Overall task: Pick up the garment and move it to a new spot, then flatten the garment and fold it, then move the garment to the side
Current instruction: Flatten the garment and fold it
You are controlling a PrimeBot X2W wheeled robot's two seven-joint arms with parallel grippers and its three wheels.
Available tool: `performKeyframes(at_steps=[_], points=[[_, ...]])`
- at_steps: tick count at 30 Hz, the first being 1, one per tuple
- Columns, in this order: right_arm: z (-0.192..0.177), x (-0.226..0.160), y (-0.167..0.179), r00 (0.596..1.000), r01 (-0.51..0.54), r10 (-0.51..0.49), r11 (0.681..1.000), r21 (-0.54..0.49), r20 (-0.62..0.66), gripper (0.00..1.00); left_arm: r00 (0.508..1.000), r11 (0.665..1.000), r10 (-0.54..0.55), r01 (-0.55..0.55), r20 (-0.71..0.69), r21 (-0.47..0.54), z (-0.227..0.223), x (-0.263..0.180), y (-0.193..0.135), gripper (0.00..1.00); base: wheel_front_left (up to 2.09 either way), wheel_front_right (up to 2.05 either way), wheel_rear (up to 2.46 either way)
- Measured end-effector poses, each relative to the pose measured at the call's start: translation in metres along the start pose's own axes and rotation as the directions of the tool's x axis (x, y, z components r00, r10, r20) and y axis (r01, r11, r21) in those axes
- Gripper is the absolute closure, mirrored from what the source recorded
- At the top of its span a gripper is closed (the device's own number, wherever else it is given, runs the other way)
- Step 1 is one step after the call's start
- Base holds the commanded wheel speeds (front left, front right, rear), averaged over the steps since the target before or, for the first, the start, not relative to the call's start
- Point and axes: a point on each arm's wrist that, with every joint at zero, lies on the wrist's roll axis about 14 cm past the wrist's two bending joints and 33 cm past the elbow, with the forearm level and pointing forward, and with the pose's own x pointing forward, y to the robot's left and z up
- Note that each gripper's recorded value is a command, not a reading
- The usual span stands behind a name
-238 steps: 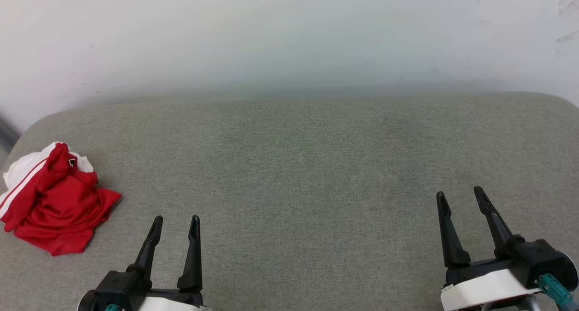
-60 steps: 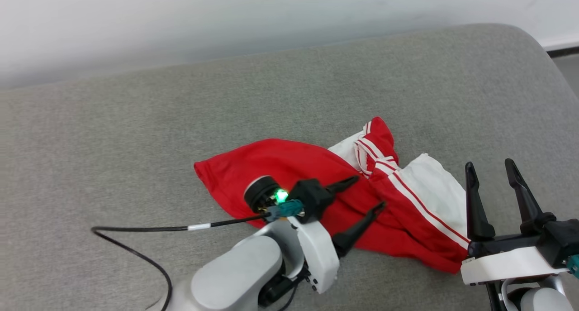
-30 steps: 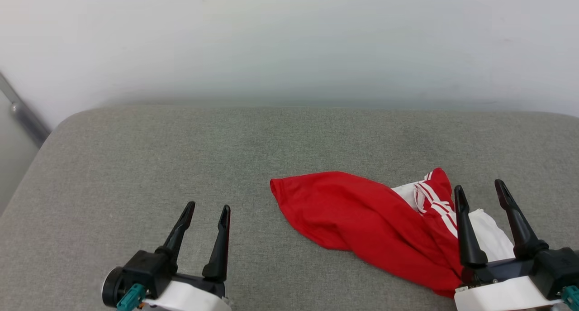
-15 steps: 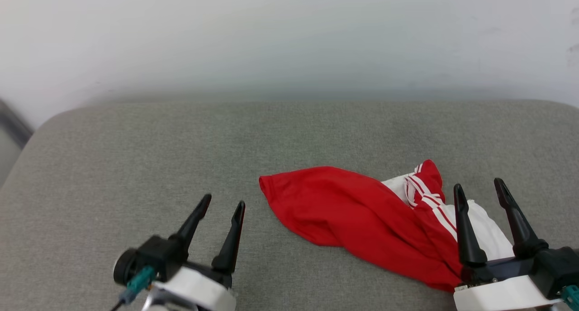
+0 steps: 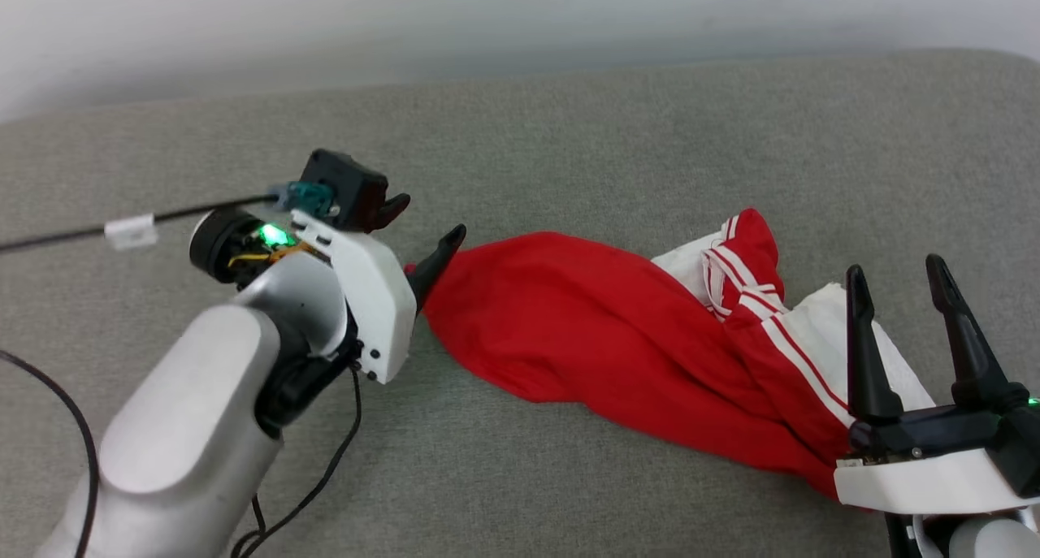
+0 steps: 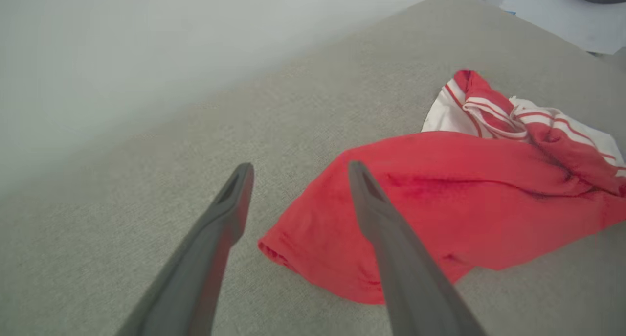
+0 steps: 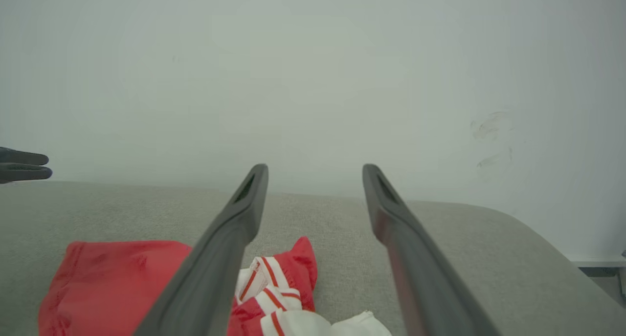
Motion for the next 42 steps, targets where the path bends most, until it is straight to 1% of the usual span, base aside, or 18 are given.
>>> performKeyframes(at_steps=[2,5,8,10,12,14,18,19,20,22,26,30,33,35,37,39,42], points=[[-0.01,0.002,-0.004,1.0,0.011,-0.011,1.0,0.002,-0.025,0.0,0.99,0.999,-0.04,0.037,-0.137,-0.027,-0.017,0.013,0.003,0.0,0.0,0.0,0.0],[-0.021,0.006,-0.008,0.998,0.023,-0.023,1.0,0.0,-0.053,0.0,0.961,0.996,-0.06,0.04,-0.27,-0.077,-0.032,0.029,0.02,0.0,0.0,0.0,0.0],[-0.031,0.006,-0.016,0.996,0.044,-0.044,0.999,-0.002,-0.079,0.0,0.908,0.994,-0.091,0.06,-0.409,-0.087,-0.056,0.04,0.023,0.0,0.0,0.0,0.0],[-0.037,0.007,-0.02,0.994,0.056,-0.056,0.998,-0.007,-0.093,0.0,0.871,0.993,-0.112,0.077,-0.479,-0.092,-0.071,0.046,0.023,0.0,0.0,0.0,0.0],[-0.041,0.007,-0.024,0.992,0.068,-0.068,0.998,-0.009,-0.104,0.0,0.833,0.991,-0.134,0.097,-0.538,-0.097,-0.087,0.05,0.021,0.0,0.0,0.0,0.0],[-0.045,0.005,-0.028,0.99,0.078,-0.079,0.997,-0.015,-0.118,0.0,0.806,0.988,-0.153,0.116,-0.572,-0.101,-0.1,0.053,0.016,0.0,0.0,0.0,0.0],[-0.048,0.007,-0.032,0.988,0.088,-0.09,0.996,-0.019,-0.124,0.0,0.783,0.983,-0.184,0.139,-0.595,-0.122,-0.115,0.057,0.01,0.0,0.0,0.0,0.0],[-0.049,0.007,-0.032,0.988,0.089,-0.091,0.996,-0.019,-0.126,0.0,0.779,0.981,-0.194,0.144,-0.597,-0.131,-0.116,0.056,0.008,0.73,0.0,0.0,0.0],[-0.05,0.007,-0.032,0.988,0.089,-0.09,0.996,-0.018,-0.127,0.0,0.784,0.98,-0.199,0.147,-0.588,-0.136,-0.116,0.056,0.007,1.0,0.0,0.0,0.0],[-0.05,0.009,-0.031,0.988,0.086,-0.087,0.996,-0.016,-0.125,0.0,0.796,0.98,-0.198,0.146,-0.571,-0.136,-0.115,0.056,0.008,1.0,0.0,0.0,0.0],[-0.047,0.011,-0.027,0.991,0.071,-0.072,0.997,-0.016,-0.116,0.0,0.854,0.986,-0.156,0.105,-0.496,-0.129,-0.102,0.057,0.02,1.0,0.0,0.0,0.0],[-0.039,0.012,-0.022,0.994,0.056,-0.058,0.998,-0.02,-0.093,0.0,0.941,0.994,-0.064,0.031,-0.332,-0.104,-0.059,0.058,0.047,1.0,0.0,0.0,0.0],[-0.031,0.013,-0.017,0.996,0.042,-0.044,0.999,-0.02,-0.072,0.0,0.986,0.996,0.025,-0.038,-0.167,-0.076,-0.015,0.052,0.07,1.0,0.0,0.0,0.0],[-0.026,0.012,-0.013,0.998,0.031,-0.032,0.999,-0.018,-0.06,0.0,0.996,0.995,0.085,-0.087,-0.038,-0.043,0.022,0.043,0.085,1.0,0.0,0.0,0.0],[-0.021,0.011,-0.009,0.999,0.018,-0.019,1.0,-0.016,-0.05,0.0,0.989,0.992,0.123,-0.124,0.085,-0.001,0.057,0.03,0.094,1.0,0.0,0.0,0.0],[-0.019,0.008,-0.004,0.999,0.008,-0.009,1.0,-0.009,-0.046,0.0,0.974,0.989,0.132,-0.141,0.183,0.036,0.085,0.015,0.094,1.0,0.0,0.0,0.0],[-0.014,0.005,0.003,0.999,-0.009,0.009,1.0,0.001,-0.036,0.0,0.952,0.983,0.112,-0.148,0.286,0.107,0.115,-0.007,0.082,1.0,0.0,0.0,0.0]])
